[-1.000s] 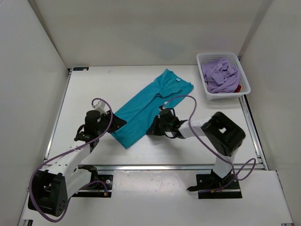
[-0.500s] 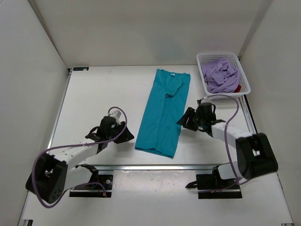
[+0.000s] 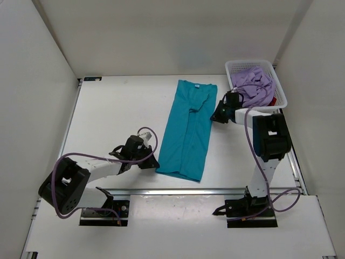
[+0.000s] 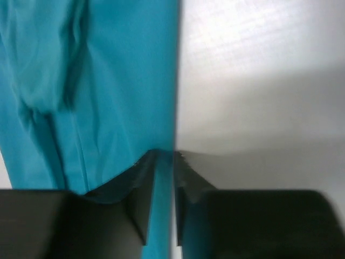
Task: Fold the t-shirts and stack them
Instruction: Rotate the tshirt 81 degrees
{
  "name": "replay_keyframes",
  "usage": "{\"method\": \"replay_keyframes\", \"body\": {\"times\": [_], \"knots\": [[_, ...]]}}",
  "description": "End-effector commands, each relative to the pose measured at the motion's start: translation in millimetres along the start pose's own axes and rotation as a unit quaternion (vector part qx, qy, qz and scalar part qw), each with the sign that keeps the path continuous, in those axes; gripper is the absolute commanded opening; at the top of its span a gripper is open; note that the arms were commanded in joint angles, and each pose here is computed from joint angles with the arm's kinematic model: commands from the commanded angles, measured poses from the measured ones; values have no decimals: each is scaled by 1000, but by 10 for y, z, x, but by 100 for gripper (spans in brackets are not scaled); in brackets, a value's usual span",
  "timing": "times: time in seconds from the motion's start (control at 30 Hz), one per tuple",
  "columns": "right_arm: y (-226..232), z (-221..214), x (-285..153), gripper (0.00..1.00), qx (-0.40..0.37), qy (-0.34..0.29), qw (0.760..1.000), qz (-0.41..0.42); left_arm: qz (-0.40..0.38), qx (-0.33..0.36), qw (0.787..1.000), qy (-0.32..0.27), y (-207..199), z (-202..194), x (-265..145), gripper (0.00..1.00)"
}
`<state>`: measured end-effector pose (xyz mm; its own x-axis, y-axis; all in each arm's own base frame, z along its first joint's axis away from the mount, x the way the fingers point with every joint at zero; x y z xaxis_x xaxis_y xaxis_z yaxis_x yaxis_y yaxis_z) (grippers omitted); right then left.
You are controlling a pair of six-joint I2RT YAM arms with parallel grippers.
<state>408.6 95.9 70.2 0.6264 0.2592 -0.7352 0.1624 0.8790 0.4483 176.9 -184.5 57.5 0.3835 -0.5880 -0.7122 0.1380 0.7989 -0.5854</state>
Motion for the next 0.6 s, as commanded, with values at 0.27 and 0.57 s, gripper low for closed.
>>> {"method": "replay_keyframes", "body": {"times": [0.27,0.57], "knots": [[783,250,539,3,-96,70,990,75,-37,-34,999,-6,77,-257,-217,26],[753,313,-246,43,-91,13,994,66,-26,-34,999,-21,101,-175,-255,45]]}}
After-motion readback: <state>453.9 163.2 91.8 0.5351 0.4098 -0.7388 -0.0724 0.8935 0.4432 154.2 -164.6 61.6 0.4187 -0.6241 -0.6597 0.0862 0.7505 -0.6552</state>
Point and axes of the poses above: each gripper's point midway between its finger pads, its own x axis out along the fingers, its own y axis along the line the jaws close on, z = x × y, the point moved 6 cm from there along -x, back along the fingers, and after that the axes turned 2 degrees about -x, right-handed, at the moved point
